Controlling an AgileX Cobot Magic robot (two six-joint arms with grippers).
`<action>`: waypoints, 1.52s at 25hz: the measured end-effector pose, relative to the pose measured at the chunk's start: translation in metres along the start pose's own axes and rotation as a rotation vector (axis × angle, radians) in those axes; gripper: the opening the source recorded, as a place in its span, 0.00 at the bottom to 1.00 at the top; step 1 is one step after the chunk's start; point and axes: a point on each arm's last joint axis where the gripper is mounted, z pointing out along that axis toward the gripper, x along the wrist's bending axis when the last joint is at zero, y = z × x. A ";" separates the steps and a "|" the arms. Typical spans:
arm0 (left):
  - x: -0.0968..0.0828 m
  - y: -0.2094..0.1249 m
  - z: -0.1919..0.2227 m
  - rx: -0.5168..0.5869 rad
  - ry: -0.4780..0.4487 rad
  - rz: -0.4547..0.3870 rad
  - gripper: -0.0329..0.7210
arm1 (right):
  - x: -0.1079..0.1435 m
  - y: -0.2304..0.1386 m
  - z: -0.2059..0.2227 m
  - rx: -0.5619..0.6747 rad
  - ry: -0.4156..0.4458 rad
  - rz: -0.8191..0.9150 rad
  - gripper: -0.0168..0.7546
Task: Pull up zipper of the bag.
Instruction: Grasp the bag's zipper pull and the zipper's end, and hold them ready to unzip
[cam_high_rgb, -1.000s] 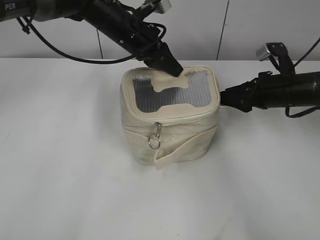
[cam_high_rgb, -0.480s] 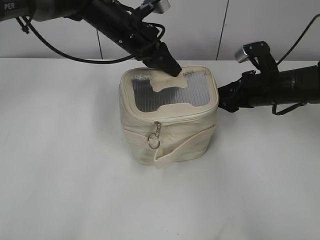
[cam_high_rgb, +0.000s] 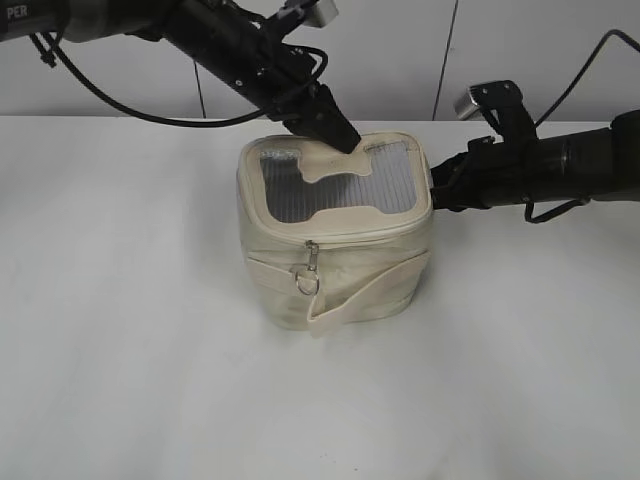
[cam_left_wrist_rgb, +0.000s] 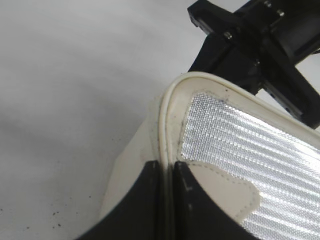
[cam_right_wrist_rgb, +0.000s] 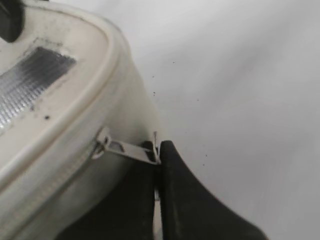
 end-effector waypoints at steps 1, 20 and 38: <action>0.000 0.000 0.000 -0.001 0.000 -0.002 0.11 | 0.001 -0.003 -0.003 0.010 0.001 0.009 0.03; 0.001 0.002 0.001 -0.011 0.021 -0.165 0.10 | 0.080 -0.041 -0.102 0.099 0.041 0.128 0.03; -0.006 0.008 0.012 -0.006 0.059 -0.205 0.10 | 0.164 -0.014 -0.036 0.174 0.178 -0.014 0.03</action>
